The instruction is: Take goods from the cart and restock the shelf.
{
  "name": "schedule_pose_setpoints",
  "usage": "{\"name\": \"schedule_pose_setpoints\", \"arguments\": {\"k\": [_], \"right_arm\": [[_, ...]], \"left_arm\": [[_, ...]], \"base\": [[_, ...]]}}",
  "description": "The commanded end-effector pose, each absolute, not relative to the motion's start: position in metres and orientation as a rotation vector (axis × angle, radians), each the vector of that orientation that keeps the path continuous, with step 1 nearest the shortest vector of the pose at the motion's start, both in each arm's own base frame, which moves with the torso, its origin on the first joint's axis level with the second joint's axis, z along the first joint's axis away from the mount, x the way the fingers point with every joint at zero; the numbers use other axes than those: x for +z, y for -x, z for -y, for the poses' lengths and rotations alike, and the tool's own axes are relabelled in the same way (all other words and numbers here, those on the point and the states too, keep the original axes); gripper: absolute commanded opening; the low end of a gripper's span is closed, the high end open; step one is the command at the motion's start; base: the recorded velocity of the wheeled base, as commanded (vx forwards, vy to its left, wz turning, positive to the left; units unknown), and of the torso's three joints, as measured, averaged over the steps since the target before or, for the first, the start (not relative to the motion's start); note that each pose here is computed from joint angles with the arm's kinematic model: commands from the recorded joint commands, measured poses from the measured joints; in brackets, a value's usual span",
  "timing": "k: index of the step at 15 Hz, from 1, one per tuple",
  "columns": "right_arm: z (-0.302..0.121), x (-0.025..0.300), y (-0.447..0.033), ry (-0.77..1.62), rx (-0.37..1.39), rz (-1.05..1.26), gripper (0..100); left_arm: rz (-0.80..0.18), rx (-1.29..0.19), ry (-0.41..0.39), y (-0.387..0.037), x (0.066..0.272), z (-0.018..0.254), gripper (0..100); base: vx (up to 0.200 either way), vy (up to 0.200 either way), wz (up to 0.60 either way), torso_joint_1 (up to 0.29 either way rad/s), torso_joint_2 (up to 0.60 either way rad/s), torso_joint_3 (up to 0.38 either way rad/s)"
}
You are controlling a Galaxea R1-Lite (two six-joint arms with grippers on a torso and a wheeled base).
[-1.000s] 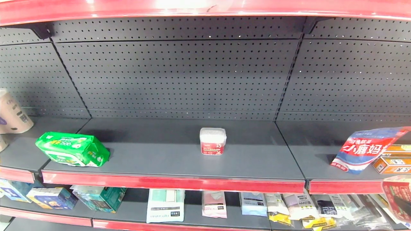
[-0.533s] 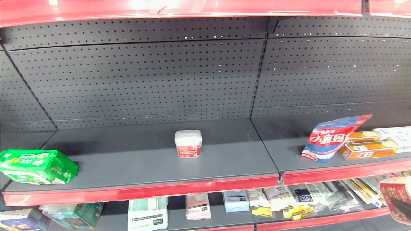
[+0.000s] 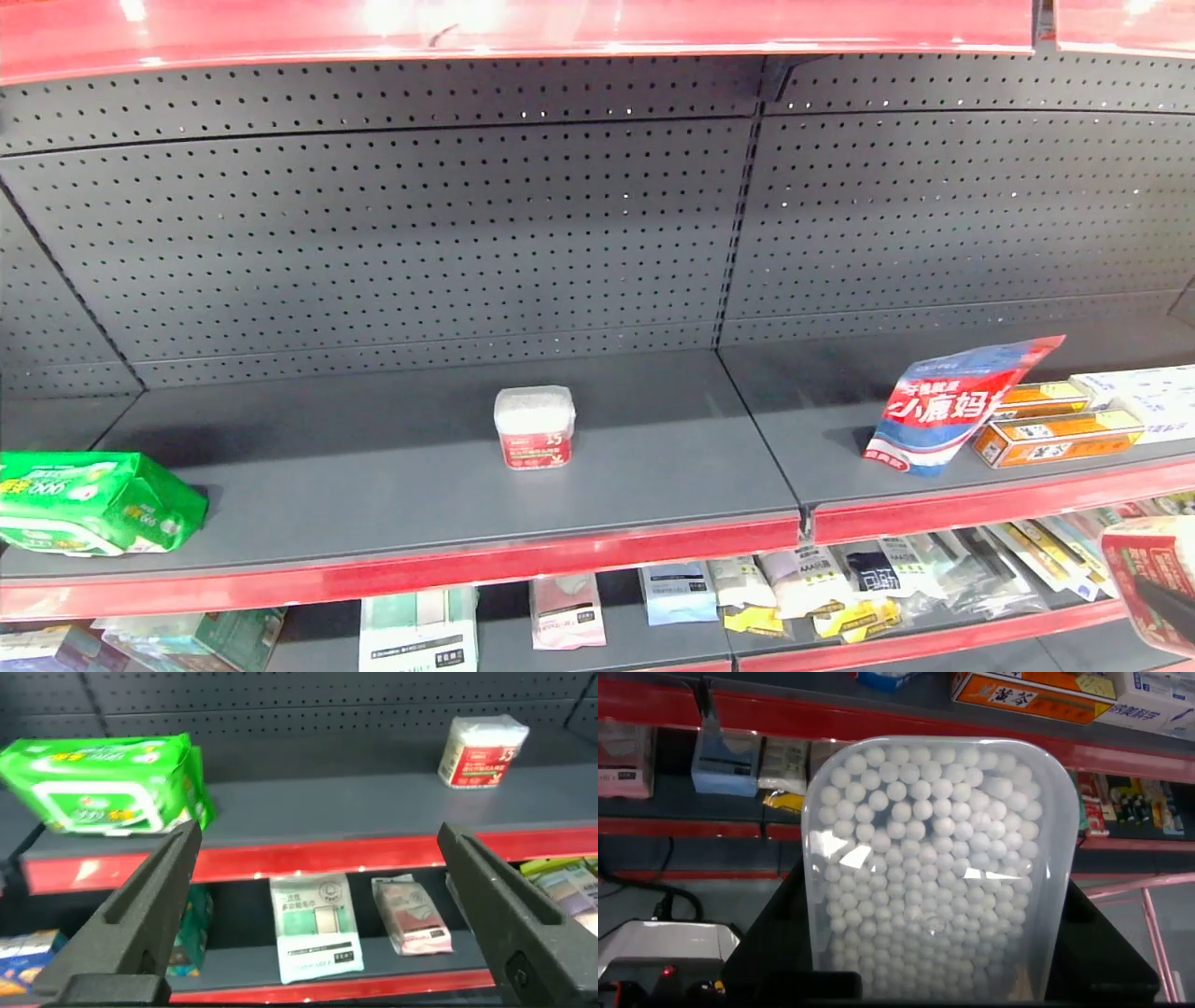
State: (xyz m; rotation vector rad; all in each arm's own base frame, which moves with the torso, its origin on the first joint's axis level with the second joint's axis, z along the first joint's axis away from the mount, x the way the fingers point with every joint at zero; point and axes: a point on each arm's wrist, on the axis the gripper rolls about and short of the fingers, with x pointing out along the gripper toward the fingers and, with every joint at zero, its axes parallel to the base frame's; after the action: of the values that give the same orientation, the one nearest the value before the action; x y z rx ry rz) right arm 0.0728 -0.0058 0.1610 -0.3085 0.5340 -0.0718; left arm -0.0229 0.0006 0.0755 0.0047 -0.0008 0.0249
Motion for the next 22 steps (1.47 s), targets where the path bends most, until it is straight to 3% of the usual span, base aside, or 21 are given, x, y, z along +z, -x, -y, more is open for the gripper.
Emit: {"name": "schedule_pose_setpoints", "arguments": {"k": [1, 6, 9, 11, 12, 13, 15, 16, 19, 21, 22], "right_arm": [[0.006, 0.16, -0.073, 0.308, -0.071, -0.539, 0], [0.006, 0.163, -0.068, 0.291, -0.082, -0.503, 0], [0.005, 0.164, -0.056, 0.233, -0.094, -0.438, 0], [0.004, 0.165, -0.039, 0.204, -0.097, -0.352, 0], [0.002, 0.166, -0.029, 0.198, -0.05, -0.288, 0], [0.001, 0.167, -0.026, 0.198, -0.035, -0.265, 0], [0.001, 0.166, -0.018, 0.197, -0.039, -0.223, 0], [0.001, 0.163, -0.016, 0.189, -0.039, -0.22, 0], [0.001, 0.162, -0.01, 0.184, -0.061, -0.192, 0], [0.001, 0.163, -0.006, 0.215, -0.06, -0.169, 0], [0.001, 0.163, -0.006, 0.252, -0.058, -0.164, 0]], "left_arm": [[0.0, 0.026, -0.005, 0.023, 0.075, -0.001, 100], [0.001, 0.026, -0.006, 0.023, 0.076, -0.001, 100], [-0.052, 0.014, -0.012, 0.019, 0.077, -0.001, 100], [-0.044, -0.023, -0.048, 0.019, 0.082, 0.0, 100], [-0.064, -0.062, -0.007, 0.009, 0.137, 0.001, 100], [-0.094, -0.079, 0.075, -0.005, 0.161, 0.001, 100], [-0.176, -0.078, 0.095, -0.047, 0.187, 0.003, 100], [-0.243, -0.068, 0.096, -0.078, 0.19, 0.003, 100], [-0.325, -0.082, 0.087, -0.147, 0.178, 0.003, 100], [-0.372, -0.24, 0.063, -0.177, 0.164, 0.007, 100], [-0.398, -0.341, -0.004, -0.191, 0.156, 0.008, 100]], "base": [[0.0, 0.0, 0.0, 0.0, 0.0, 0.0], [0.0, 0.0, 0.0, 0.0, 0.0, 0.0], [0.0, 0.0, 0.0, 0.0, 0.0, 0.0], [0.0, 0.0, 0.0, 0.0, 0.0, 0.0], [0.0, 0.0, 0.0, 0.0, 0.0, 0.0], [0.0, 0.0, 0.0, 0.0, 0.0, 0.0], [0.0, 0.0, 0.0, 0.0, 0.0, 0.0], [0.0, 0.0, 0.0, 0.0, 0.0, 0.0], [0.0, 0.0, 0.0, 0.0, 0.0, 0.0], [0.0, 0.0, 0.0, 0.0, 0.0, 0.0], [0.0, 0.0, 0.0, 0.0, 0.0, 0.0]]}}
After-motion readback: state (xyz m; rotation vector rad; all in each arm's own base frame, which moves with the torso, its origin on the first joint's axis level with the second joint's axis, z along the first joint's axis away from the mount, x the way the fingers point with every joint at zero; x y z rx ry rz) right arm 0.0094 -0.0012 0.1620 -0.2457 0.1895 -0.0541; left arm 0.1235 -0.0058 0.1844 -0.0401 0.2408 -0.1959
